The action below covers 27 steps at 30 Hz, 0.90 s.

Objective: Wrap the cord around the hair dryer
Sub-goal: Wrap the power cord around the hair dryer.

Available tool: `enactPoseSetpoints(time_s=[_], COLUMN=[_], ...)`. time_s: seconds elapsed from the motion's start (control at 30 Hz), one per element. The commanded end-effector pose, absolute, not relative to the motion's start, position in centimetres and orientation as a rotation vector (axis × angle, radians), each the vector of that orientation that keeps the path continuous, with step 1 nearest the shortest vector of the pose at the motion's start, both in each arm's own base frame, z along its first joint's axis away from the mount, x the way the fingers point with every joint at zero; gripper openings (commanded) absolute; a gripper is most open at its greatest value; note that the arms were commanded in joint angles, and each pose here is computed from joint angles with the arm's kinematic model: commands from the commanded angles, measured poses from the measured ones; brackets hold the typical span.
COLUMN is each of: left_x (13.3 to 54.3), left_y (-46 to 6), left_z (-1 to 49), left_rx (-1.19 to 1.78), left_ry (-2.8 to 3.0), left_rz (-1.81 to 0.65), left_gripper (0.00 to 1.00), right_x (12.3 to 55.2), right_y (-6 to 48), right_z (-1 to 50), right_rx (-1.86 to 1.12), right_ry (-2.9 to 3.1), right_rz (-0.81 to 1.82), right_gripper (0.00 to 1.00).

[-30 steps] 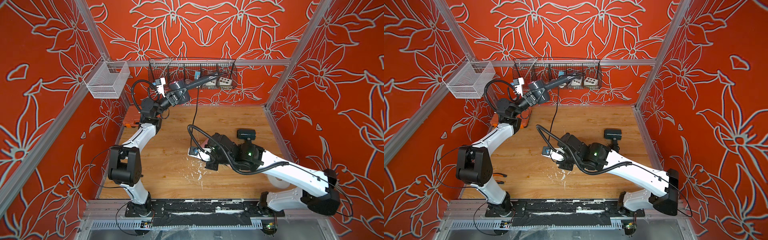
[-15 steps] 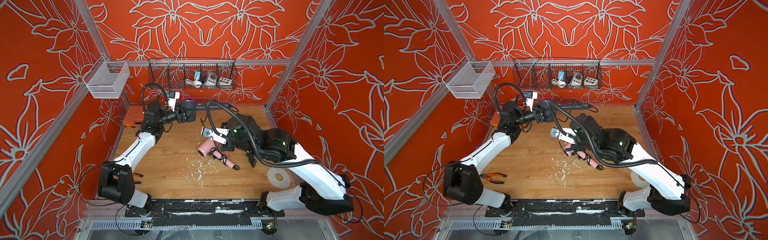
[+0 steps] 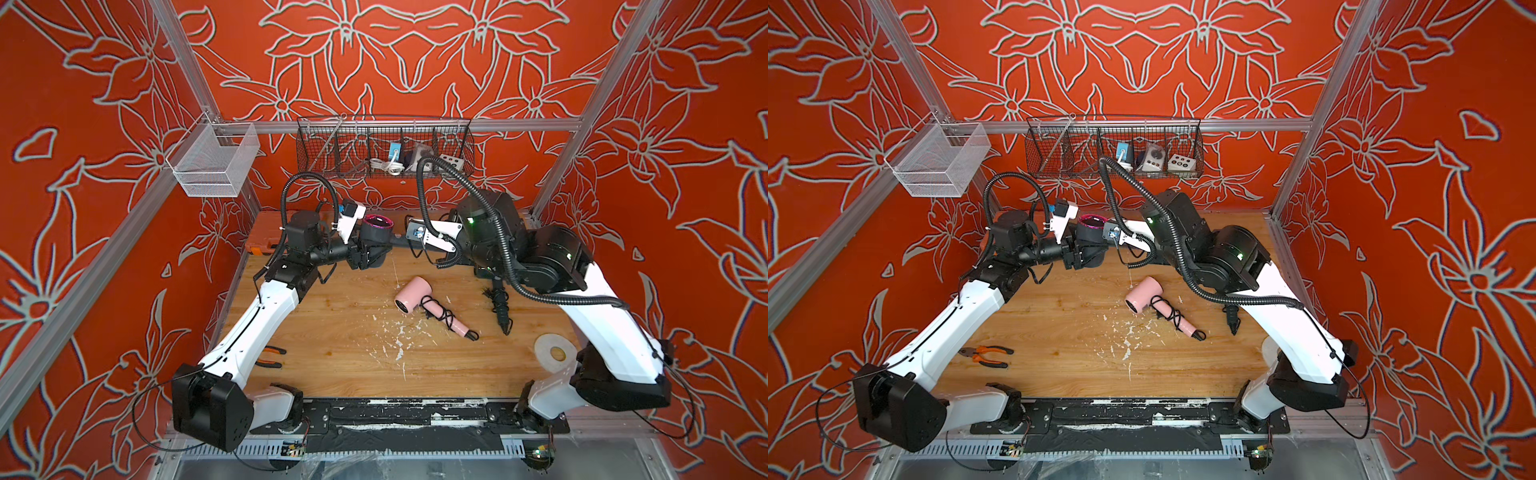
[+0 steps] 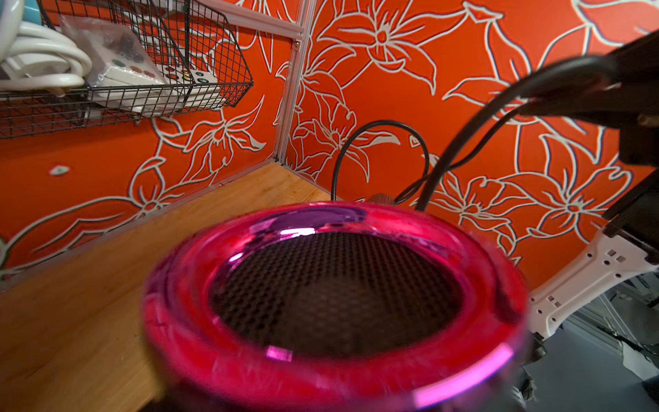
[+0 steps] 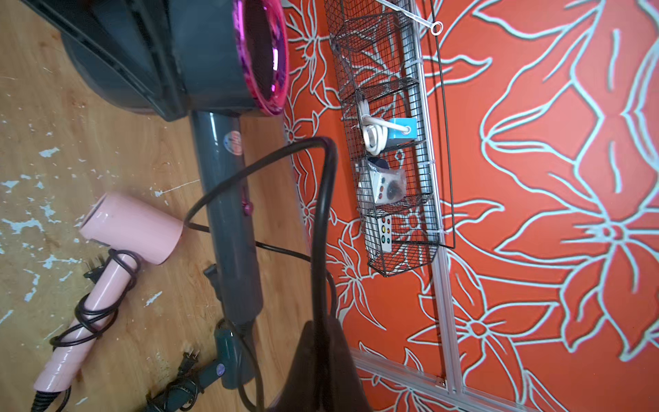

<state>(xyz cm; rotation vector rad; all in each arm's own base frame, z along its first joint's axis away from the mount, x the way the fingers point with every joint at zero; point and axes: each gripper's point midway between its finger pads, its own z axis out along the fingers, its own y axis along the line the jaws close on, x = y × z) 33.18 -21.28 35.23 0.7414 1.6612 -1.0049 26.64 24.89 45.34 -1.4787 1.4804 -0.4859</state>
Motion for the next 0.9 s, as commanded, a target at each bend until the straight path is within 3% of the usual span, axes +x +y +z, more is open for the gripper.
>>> enactPoseSetpoints(time_s=[0.0, 0.2, 0.43, 0.87], left_x=[32.5, 33.0, 33.3, 29.0], left_y=[-21.1, -20.4, -18.3, -19.9], left_z=[35.6, 34.8, 37.3, 39.8], left_rx=[0.802, 0.775, 0.677, 0.819], left_ry=[1.627, 1.655, 1.582, 1.512], left_rz=[-0.946, -0.872, -0.874, -1.03], left_gripper=[0.0, 0.0, 0.0, 0.0], right_x=[26.7, 27.3, 27.0, 29.3], right_y=[24.2, 23.7, 23.0, 21.8], right_z=[46.5, 46.1, 45.1, 47.0], right_rx=[-1.493, -1.521, -1.529, -1.462], right_ry=[1.45, 1.47, 1.501, 1.454], right_rz=[-0.54, -0.581, -0.584, -0.586], right_gripper=[0.0, 0.0, 0.0, 0.0])
